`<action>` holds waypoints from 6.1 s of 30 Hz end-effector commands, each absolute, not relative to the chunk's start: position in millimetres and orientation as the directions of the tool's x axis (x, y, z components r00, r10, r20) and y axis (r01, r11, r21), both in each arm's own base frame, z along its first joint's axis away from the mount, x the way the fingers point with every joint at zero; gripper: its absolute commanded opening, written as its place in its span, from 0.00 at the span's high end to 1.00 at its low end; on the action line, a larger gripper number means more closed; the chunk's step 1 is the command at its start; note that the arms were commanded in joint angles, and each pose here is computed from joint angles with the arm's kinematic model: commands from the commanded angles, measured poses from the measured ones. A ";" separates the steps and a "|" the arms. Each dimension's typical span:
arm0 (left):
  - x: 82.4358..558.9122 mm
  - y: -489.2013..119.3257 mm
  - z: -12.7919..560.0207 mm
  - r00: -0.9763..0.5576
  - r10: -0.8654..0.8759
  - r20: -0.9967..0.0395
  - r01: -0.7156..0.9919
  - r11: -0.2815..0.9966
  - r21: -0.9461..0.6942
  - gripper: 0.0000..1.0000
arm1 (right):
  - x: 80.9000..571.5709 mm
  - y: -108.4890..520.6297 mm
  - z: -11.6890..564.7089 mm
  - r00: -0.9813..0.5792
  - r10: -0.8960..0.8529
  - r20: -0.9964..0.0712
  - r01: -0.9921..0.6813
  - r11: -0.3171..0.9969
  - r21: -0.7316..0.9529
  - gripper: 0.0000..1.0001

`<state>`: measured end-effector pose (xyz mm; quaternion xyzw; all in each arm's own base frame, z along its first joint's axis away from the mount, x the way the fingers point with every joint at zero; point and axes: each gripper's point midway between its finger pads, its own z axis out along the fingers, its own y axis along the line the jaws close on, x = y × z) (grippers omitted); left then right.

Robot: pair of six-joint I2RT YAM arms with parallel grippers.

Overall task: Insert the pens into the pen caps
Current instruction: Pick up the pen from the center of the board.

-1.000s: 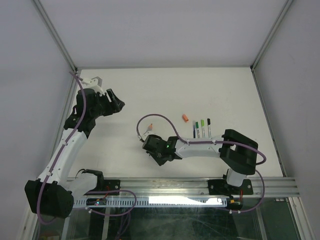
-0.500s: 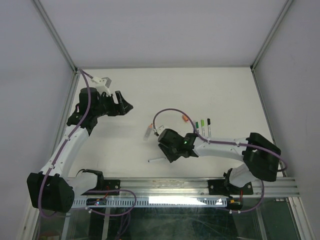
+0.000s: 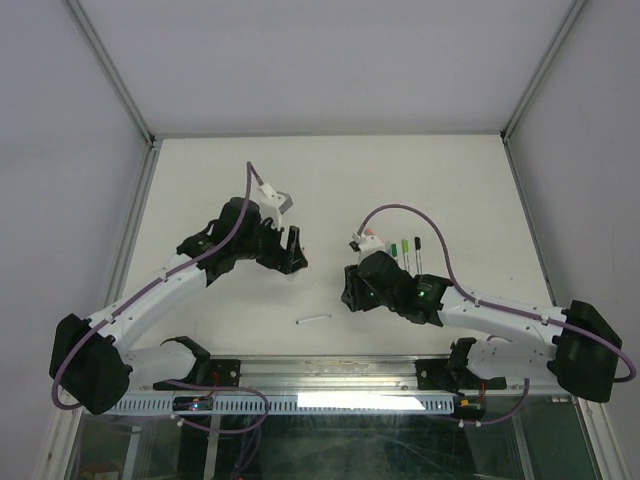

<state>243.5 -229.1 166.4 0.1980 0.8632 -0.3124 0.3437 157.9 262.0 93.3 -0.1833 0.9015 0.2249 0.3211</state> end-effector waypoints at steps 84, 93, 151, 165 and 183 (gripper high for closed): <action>170.8 -297.9 14.8 -0.497 0.805 -0.324 0.844 0.535 0.033 0.59 | 189.1 152.9 162.9 -0.477 0.580 -0.660 0.155 0.795 0.587 0.61; 153.5 -280.5 17.8 -0.463 0.834 -0.299 0.874 0.485 0.000 0.63 | 190.2 160.7 159.5 -0.495 0.570 -0.656 0.147 0.799 0.583 0.61; 174.0 -329.3 71.2 -0.709 0.469 -0.527 0.702 0.539 -0.465 0.89 | 190.1 297.6 74.4 -0.693 0.702 -0.165 0.328 0.511 0.795 0.60; 186.7 -343.3 93.9 -0.701 0.413 -0.582 0.708 0.500 -0.499 0.83 | 184.2 308.2 77.1 -0.738 0.657 -0.153 0.292 0.515 0.806 1.00; 236.2 -331.3 272.0 -0.560 0.101 -0.822 0.792 0.356 -0.496 0.57 | 181.3 249.6 177.9 -0.525 0.354 -0.774 -0.416 0.686 0.596 1.00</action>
